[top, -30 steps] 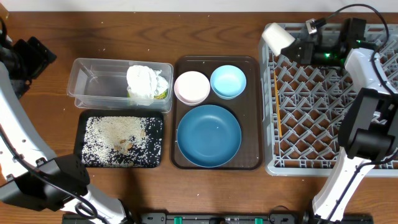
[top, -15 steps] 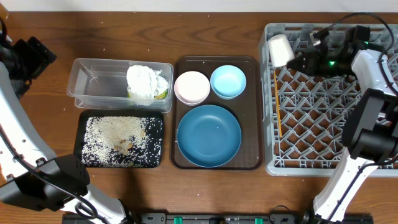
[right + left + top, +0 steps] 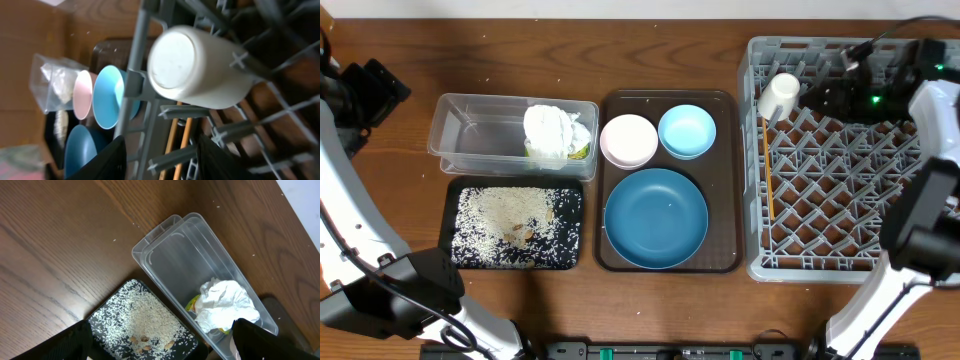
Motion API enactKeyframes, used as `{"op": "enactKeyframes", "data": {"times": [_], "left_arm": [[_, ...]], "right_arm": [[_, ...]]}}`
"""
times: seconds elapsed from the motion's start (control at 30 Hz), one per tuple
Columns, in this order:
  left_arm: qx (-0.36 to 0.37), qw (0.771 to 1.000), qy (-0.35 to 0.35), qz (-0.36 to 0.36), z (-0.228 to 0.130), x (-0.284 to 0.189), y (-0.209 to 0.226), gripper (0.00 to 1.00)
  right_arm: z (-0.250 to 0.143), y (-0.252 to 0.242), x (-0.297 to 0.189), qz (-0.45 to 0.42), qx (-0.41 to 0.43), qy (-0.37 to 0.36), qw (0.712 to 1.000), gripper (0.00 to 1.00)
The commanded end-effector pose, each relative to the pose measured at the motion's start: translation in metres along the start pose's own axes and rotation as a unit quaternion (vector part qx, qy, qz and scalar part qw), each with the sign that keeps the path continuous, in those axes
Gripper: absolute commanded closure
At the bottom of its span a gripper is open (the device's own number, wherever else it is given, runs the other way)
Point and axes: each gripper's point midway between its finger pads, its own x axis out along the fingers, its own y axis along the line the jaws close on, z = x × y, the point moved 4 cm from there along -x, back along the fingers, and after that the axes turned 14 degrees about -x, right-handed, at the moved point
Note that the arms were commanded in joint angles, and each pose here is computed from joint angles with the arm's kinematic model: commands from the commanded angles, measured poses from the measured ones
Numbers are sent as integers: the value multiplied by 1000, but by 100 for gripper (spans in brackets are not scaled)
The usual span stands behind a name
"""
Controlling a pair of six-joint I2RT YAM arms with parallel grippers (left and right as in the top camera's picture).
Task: Sort waste into correct bins and load items into the dishwasher rack
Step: 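Lower the white cup upright into the rack and open the right gripper, then move the right gripper back toward the light blue bowl on the tray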
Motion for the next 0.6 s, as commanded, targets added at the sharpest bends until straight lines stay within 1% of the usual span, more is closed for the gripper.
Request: {"op": "enactKeyframes", "data": {"times": [0.0, 0.1, 0.2, 0.33, 0.4, 0.47, 0.57], "left_arm": [[-3, 1000, -1, 4, 2, 1, 2, 8], [-3, 1000, -1, 4, 2, 1, 2, 8], [-3, 1000, -1, 4, 2, 1, 2, 8], [-3, 1000, -1, 4, 2, 1, 2, 8], [-3, 1000, -1, 4, 2, 1, 2, 8], [-3, 1000, -1, 4, 2, 1, 2, 8], [-3, 1000, -1, 4, 2, 1, 2, 8]], "right_arm": [[22, 41, -25, -64, -52, -5, 997, 57], [30, 76, -26, -106, -94, 9, 990, 57], [30, 106, -19, -148, -121, 36, 981, 57], [17, 145, 9, -182, -162, 93, 965, 57], [8, 153, 24, -216, -170, 126, 953, 56], [0, 151, 33, -282, -160, 149, 934, 55], [-4, 143, 36, -368, -148, 162, 904, 49]]}}
